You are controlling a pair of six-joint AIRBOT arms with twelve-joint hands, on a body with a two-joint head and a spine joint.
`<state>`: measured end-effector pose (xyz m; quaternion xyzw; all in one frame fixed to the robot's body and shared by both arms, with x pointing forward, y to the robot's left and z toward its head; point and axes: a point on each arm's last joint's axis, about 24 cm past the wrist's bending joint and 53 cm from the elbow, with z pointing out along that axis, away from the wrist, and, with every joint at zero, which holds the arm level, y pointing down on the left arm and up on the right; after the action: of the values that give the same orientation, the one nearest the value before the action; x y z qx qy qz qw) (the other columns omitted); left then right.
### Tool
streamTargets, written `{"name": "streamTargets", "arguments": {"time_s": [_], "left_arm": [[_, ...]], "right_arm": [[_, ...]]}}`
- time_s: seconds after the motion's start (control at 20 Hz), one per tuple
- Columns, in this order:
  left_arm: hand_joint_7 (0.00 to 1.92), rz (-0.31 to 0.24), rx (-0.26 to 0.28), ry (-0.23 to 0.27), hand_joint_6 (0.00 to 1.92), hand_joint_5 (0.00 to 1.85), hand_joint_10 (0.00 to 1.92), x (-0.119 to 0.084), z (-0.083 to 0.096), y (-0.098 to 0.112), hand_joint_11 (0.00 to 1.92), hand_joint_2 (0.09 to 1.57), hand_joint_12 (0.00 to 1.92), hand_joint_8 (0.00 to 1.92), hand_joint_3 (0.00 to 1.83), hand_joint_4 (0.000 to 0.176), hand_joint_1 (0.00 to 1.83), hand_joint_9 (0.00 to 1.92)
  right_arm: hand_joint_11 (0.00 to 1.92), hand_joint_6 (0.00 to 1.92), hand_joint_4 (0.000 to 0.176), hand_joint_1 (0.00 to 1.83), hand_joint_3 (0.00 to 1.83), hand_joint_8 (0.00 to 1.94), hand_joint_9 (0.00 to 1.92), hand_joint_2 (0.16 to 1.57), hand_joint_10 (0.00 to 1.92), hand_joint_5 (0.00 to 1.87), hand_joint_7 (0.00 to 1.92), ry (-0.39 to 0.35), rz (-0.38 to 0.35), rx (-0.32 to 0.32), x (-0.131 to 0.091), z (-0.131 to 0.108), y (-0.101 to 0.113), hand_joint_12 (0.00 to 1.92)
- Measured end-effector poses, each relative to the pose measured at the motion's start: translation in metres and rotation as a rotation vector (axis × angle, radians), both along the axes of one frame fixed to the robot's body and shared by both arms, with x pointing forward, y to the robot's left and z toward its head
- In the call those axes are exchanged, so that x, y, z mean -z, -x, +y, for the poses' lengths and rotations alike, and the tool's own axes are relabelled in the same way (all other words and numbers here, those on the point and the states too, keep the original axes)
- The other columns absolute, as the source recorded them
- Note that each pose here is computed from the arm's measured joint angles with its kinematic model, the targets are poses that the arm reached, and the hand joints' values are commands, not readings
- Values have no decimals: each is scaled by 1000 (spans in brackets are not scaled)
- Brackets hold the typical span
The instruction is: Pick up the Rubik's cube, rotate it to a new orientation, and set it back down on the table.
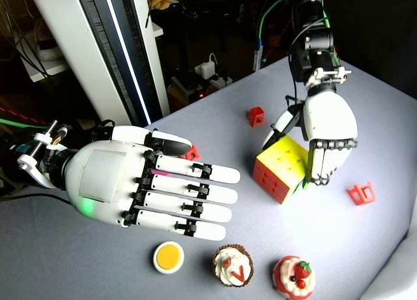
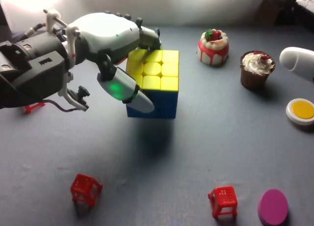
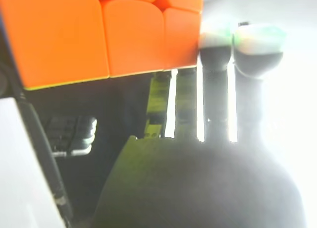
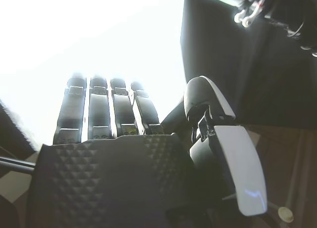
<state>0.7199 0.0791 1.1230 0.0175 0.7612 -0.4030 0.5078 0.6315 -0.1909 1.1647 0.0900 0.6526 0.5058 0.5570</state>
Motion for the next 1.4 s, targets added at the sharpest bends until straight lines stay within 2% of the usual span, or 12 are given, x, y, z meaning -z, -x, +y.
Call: {"name": "streamTargets", "arguments": {"time_s": [0.05,0.2,0.35,0.4,0.45,0.65,0.75,0.85,1.0,1.1,1.3,1.4], "left_arm": [[1092,-23,10,26,1911,948,1921,-9,-1,2,1223,967,1921,1921,326,0,1317,1141],[1151,-65,40,67,1921,1091,1921,-27,-6,9,1228,1037,1921,1921,213,0,1365,1180],[1076,-112,71,106,1921,1025,1921,-44,-10,18,1180,943,1921,1921,455,0,1333,1118],[911,-126,79,116,1911,857,1921,-49,-10,20,1165,747,1921,1913,1161,5,1178,1103],[1175,-144,89,129,1921,1072,1921,-55,-11,22,1330,754,1921,1921,840,25,1331,1248],[1275,-179,105,162,1921,1130,1921,-69,-10,28,1417,693,1921,1921,903,26,1313,1333],[1058,-197,114,183,1860,905,1921,-77,-10,32,1359,574,1921,1921,1517,0,1199,1268],[900,-224,133,191,1384,827,1921,-85,-13,37,1072,750,1921,1741,989,0,1231,1016],[951,-248,151,209,1465,850,1921,-94,-17,41,1032,678,1921,1697,1111,0,1228,989],[904,-260,158,215,1540,778,1921,-97,-17,43,1001,744,1921,1705,1038,0,1201,939],[802,-269,167,218,1759,694,1921,-100,-20,44,1071,816,1921,1881,1078,0,1138,920],[609,-282,175,236,1307,437,1921,-107,-22,47,664,1063,1921,1663,535,0,1390,594]], "right_arm": [[0,0,0,0,0,2,34,1489,146,0,31,1,-1,-4,3,2,-1,624],[0,11,0,60,0,2,39,1393,186,31,35,5,-6,-17,8,6,-3,601],[0,7,0,8,0,9,53,1367,231,32,74,11,-16,-24,14,9,-8,807],[0,13,0,1,0,11,66,1369,269,57,102,7,-18,-25,15,11,-10,960],[0,22,0,0,0,9,30,1352,367,89,140,4,-24,-29,15,13,-11,875],[0,13,0,0,0,6,3,1345,364,82,91,-1,-44,-38,17,20,-18,537],[0,7,0,0,0,13,5,1335,308,54,30,-8,-56,-42,17,24,-23,158],[0,24,0,0,0,13,60,1320,327,96,60,-22,-68,-47,18,31,-28,39],[0,90,0,0,0,5,5,1343,605,137,99,-35,-73,-50,20,38,-32,229],[0,104,0,0,0,12,0,1350,358,99,107,-39,-84,-59,19,43,-33,425],[0,111,0,17,0,0,0,1333,0,79,30,-53,-89,-69,19,51,-33,0],[0,101,0,3,0,0,0,1339,0,55,0,-53,-91,-79,20,54,-32,0]]}}
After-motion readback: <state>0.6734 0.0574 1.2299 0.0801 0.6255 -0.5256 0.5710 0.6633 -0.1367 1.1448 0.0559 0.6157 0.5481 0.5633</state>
